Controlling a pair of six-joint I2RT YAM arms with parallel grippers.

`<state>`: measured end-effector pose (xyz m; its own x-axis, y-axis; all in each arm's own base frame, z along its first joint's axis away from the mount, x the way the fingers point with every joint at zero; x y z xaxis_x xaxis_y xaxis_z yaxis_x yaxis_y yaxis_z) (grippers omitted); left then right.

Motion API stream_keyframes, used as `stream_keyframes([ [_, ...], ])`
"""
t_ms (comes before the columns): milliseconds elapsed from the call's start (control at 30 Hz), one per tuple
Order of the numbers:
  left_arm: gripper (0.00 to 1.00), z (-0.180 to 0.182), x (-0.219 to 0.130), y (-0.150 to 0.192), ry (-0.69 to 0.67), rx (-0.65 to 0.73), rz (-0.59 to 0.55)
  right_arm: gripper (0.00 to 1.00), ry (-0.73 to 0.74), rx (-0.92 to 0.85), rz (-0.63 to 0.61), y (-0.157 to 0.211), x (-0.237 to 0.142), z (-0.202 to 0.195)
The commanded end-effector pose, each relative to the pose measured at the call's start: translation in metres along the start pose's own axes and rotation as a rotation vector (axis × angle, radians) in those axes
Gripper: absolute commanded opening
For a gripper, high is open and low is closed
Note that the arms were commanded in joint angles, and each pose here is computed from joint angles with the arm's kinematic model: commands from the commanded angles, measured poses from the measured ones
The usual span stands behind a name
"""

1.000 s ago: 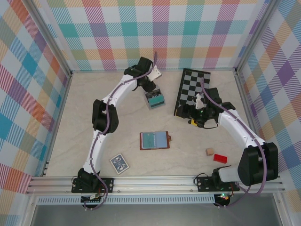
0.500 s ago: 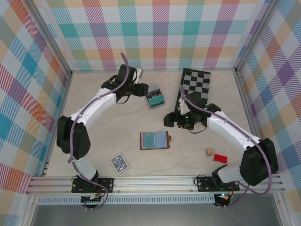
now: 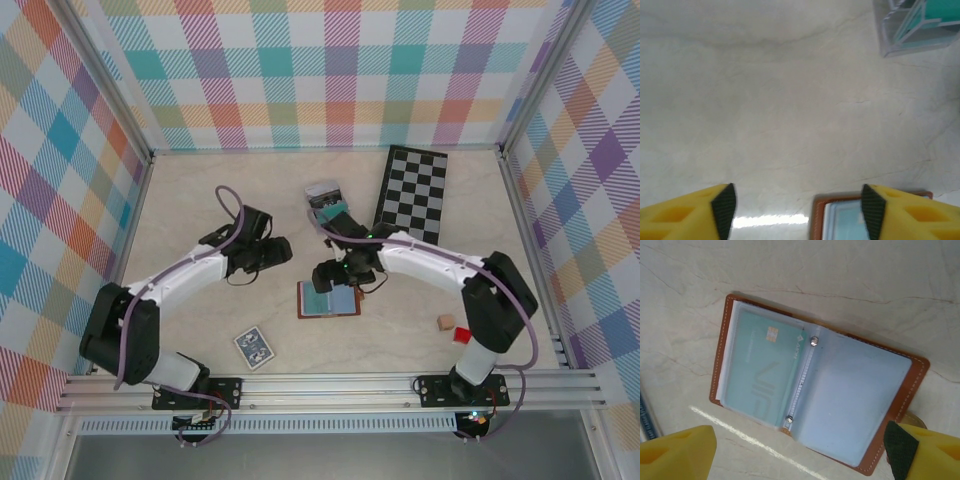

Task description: Take the credit cards out of the card holder

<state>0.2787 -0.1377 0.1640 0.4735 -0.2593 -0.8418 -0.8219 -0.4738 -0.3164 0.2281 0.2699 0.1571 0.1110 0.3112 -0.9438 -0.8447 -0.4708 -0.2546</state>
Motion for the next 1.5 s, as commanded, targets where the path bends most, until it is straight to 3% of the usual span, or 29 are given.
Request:
stream_keyframes([
  [0,0.82,0.018,-0.013,0.004,-0.063,-0.096,-0.060,0.89,0.116,-0.067,0.066,0.002,0.014,0.004],
  [100,0.91,0.034,-0.019,0.011,-0.119,-0.118,-0.069,0.87,0.131,-0.088,0.120,0.002,0.030,0.010],
  [233,0.95,0.041,-0.021,0.019,-0.109,-0.137,-0.049,0.86,0.147,-0.087,0.151,0.004,0.042,0.009],
  [400,0.96,0.041,-0.017,0.023,-0.104,-0.149,0.004,0.86,0.178,-0.078,0.200,0.008,0.057,0.004],
  [667,0.92,0.031,-0.004,0.032,-0.001,-0.170,0.118,0.73,0.235,-0.070,0.258,0.018,0.067,-0.006],
  [833,0.79,0.013,0.009,0.041,0.191,-0.189,0.230,0.64,0.237,-0.069,0.262,0.018,0.068,-0.009],
  [933,0.62,0.008,0.018,0.050,0.246,-0.203,0.293,0.61,0.230,-0.068,0.255,0.018,0.067,-0.011],
  [1067,0.49,0.002,0.025,0.059,0.292,-0.210,0.345,0.59,0.208,-0.057,0.248,0.017,0.066,-0.012],
  [1467,0.32,-0.010,0.042,0.083,0.279,-0.183,0.449,0.58,0.191,-0.039,0.248,0.017,0.065,-0.015],
])
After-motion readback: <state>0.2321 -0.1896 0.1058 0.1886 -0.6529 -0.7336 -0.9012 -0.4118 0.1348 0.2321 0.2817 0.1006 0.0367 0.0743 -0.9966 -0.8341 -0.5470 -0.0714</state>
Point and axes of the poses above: each hand's point on the last joint's axis, 136 mm out from that joint toward the fingers, its own x axis out along the fingers, its own z axis along the line the jaws close on, y = z × x, the point moved 8 cm from there along -x, back along the fingers, and after that the axes turned 10 degrees about -x, right-handed, at the moved point
